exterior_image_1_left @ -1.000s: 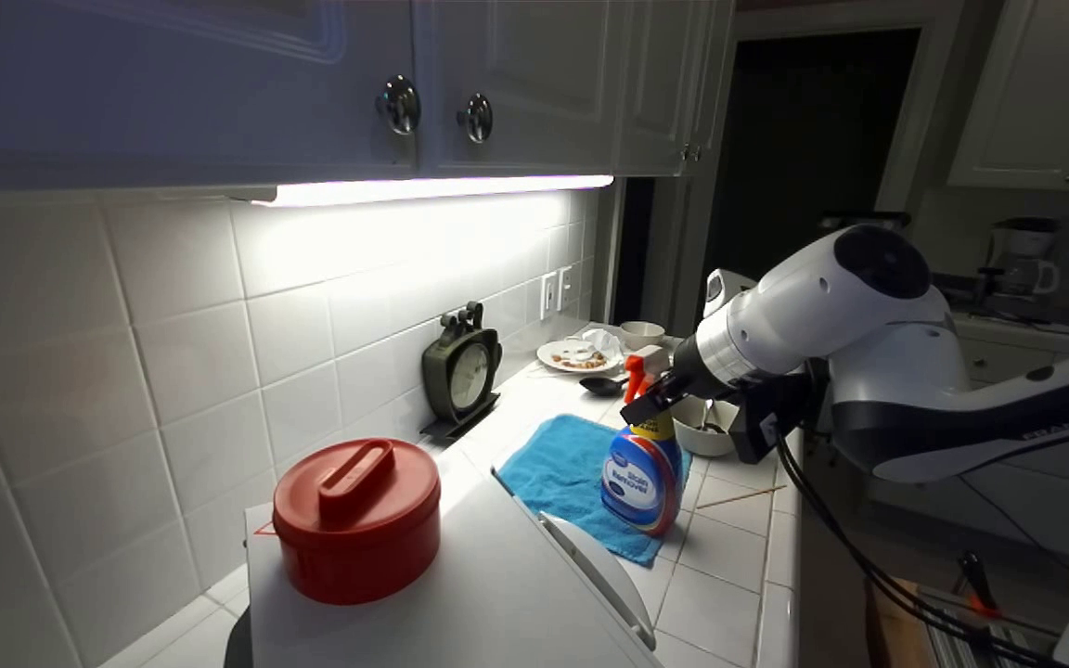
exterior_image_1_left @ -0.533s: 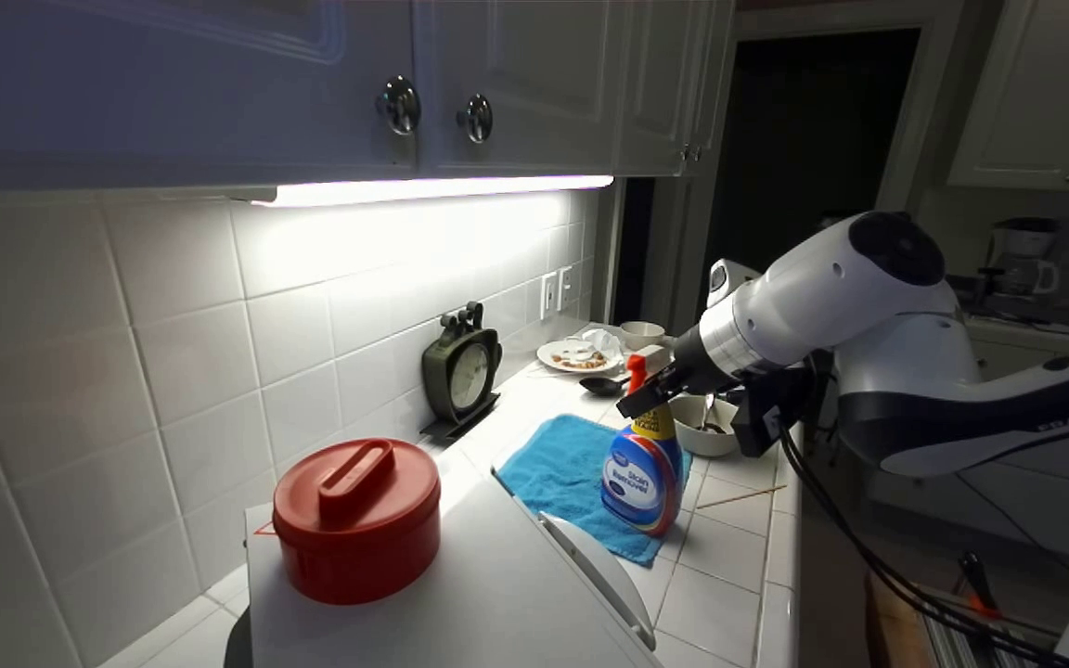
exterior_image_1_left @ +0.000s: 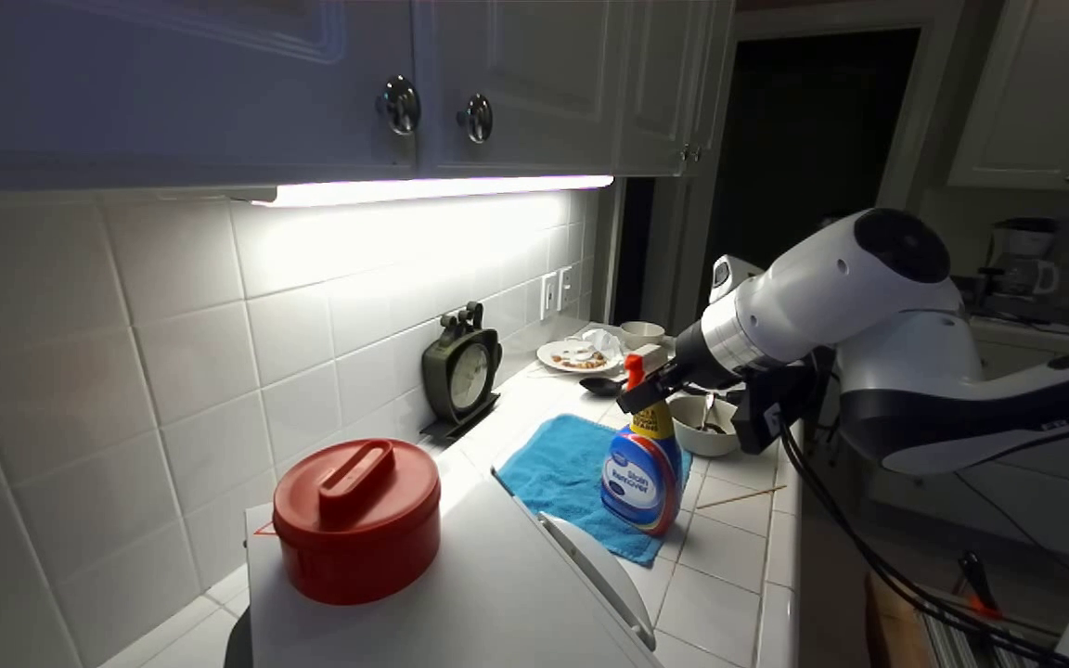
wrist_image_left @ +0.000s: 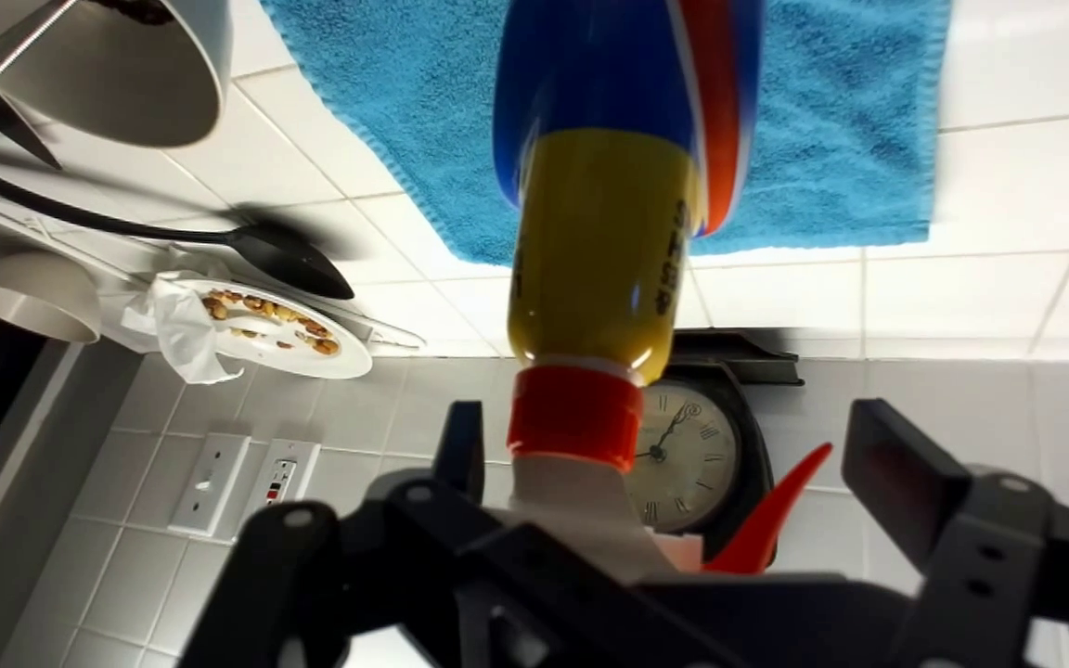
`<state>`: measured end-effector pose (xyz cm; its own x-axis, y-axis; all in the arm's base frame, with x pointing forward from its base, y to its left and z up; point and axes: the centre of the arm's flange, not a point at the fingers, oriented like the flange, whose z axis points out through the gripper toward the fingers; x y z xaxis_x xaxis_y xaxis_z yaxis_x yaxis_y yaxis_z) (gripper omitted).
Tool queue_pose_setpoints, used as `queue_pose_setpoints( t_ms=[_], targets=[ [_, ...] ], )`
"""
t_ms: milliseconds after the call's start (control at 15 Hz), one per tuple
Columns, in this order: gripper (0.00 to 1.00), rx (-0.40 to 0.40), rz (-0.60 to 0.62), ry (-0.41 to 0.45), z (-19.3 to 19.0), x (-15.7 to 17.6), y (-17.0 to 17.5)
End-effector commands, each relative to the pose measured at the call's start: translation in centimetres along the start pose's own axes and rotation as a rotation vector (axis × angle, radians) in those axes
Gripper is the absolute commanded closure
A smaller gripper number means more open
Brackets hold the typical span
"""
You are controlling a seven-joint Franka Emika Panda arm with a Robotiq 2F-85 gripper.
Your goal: Spray some contents from the spray bottle
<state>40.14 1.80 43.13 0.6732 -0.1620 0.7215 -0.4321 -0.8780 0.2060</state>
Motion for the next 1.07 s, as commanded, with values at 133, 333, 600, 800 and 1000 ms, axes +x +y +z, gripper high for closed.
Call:
queue_pose_setpoints(
  t_ms=[133,333,600,800,1000],
  targets=[
    [0.00,-0.052,0.010,0.037,-1.94,-1.07,1.25],
    [0.00,-0.075,0.011,0.043,-2.03,-1.05,1.25],
    [0.00,-0.109,0.007,0.055,-2.08,-1.10,1.37],
    [0.00,-0.122,0.009,0.055,-1.86,-1.31,1.49],
    [0.00,-0.122,0.011,0.045,-1.54,-1.52,1.57]
  ],
)
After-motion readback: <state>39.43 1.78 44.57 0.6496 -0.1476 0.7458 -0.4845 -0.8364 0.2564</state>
